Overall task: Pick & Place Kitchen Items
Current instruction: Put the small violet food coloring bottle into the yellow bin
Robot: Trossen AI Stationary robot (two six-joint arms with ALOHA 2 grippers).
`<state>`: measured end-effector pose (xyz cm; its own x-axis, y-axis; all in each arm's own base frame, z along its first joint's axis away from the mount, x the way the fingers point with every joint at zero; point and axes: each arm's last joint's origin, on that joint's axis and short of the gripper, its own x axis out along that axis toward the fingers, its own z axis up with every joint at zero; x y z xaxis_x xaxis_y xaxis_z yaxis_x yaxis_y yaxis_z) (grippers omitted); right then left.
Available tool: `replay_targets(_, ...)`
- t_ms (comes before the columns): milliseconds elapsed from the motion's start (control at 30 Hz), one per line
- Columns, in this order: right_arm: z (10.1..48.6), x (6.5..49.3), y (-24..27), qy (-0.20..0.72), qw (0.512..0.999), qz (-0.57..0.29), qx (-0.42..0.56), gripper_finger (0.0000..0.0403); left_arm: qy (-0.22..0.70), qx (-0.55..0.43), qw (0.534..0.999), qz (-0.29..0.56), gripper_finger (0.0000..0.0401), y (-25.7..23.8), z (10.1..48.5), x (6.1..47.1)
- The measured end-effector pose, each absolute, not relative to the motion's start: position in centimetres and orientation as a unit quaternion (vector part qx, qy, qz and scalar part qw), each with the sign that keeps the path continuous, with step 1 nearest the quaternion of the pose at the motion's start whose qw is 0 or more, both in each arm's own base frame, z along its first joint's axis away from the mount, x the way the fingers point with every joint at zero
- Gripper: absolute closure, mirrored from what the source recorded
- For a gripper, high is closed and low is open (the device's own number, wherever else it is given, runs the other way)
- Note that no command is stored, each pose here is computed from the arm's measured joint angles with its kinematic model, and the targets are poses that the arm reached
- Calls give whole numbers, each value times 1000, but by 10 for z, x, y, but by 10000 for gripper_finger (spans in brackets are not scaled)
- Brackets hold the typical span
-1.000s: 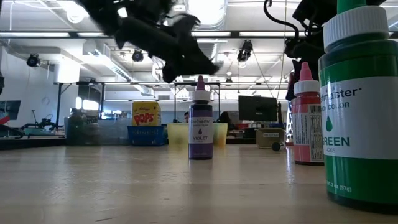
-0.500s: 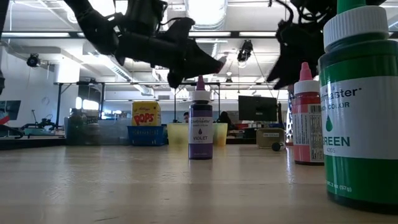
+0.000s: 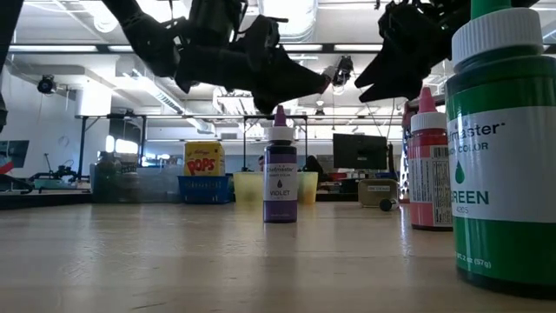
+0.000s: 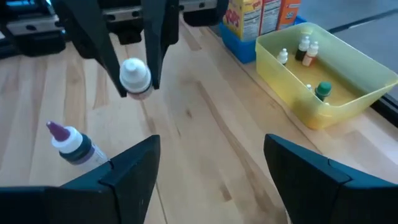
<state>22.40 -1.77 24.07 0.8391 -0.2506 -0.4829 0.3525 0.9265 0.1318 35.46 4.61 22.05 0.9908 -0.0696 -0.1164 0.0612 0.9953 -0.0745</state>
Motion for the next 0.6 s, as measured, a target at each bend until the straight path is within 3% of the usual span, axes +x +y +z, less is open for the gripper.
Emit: replay_targets(600,254,231,-14,173,979,-74,83,173,48,-16,998,-37,307,47,229,359)
